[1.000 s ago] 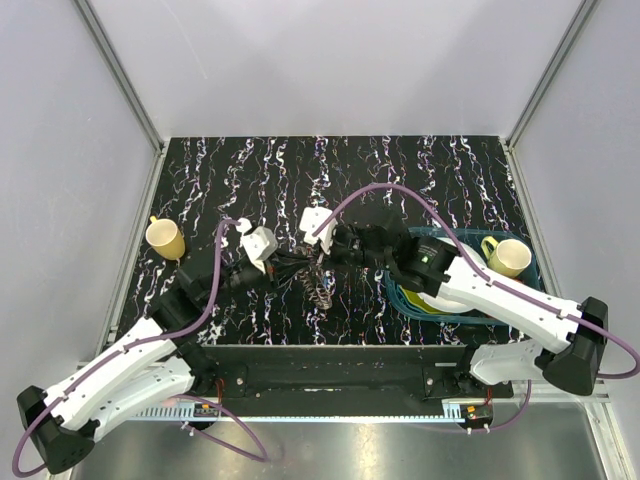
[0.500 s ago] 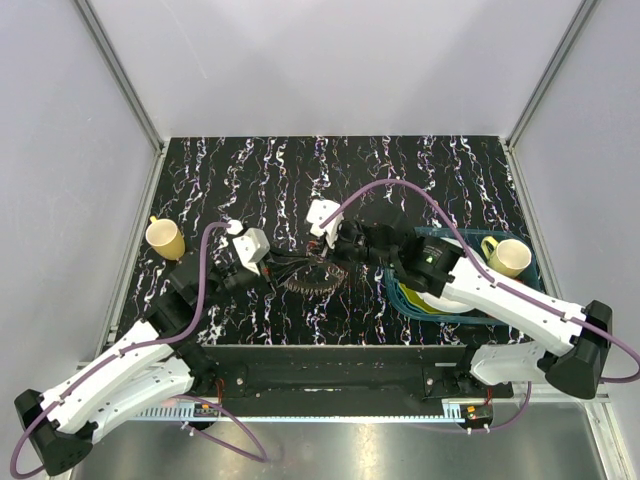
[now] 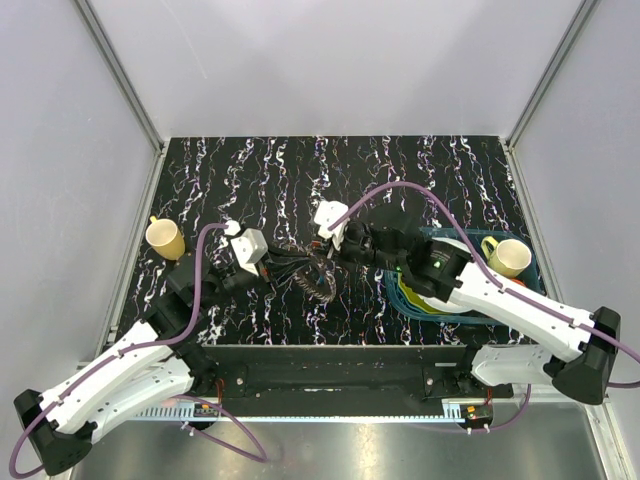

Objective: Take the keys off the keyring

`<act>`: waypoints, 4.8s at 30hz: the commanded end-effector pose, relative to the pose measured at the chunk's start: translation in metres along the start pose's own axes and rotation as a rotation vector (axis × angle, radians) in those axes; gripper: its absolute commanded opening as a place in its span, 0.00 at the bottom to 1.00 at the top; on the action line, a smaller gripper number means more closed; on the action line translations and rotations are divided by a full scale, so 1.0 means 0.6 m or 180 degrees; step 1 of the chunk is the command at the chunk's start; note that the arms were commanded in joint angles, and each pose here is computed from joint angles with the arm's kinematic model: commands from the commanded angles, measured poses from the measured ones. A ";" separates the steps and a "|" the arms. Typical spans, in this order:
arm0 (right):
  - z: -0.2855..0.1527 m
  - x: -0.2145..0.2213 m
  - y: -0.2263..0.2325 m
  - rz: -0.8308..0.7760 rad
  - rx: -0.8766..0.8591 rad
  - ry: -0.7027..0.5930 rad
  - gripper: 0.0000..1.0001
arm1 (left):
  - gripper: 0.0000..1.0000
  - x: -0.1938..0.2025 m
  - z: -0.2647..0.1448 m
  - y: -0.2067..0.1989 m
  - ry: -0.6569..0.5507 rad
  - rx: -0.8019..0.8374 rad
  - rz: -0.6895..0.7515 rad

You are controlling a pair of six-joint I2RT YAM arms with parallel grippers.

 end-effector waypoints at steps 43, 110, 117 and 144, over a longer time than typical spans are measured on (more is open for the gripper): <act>-0.128 -0.093 0.020 -0.0178 -0.0226 -0.1022 0.38 | 0.00 -0.065 0.012 -0.053 -0.0608 0.0567 -0.0175; -0.130 -0.080 0.035 0.0250 -0.1584 0.0515 0.00 | 0.51 -0.054 -0.002 -0.074 0.0433 0.0654 -0.0377; -0.133 -0.095 0.046 0.0371 -0.1785 0.0446 0.00 | 0.47 -0.056 -0.007 -0.080 0.0458 0.0726 -0.0438; -0.107 -0.090 0.048 0.0424 -0.1718 0.0251 0.00 | 0.29 -0.043 0.020 -0.086 0.0514 0.0911 -0.0777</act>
Point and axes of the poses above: each gripper's point midway between its finger pads, its own z axis out along the fingers, its own y axis along the line the jaws close on, x = y × z, the point moved 3 cm from there along -z, back along the fingers, and after that the axes turned 8 degrees about -z, right-handed, at the moved point
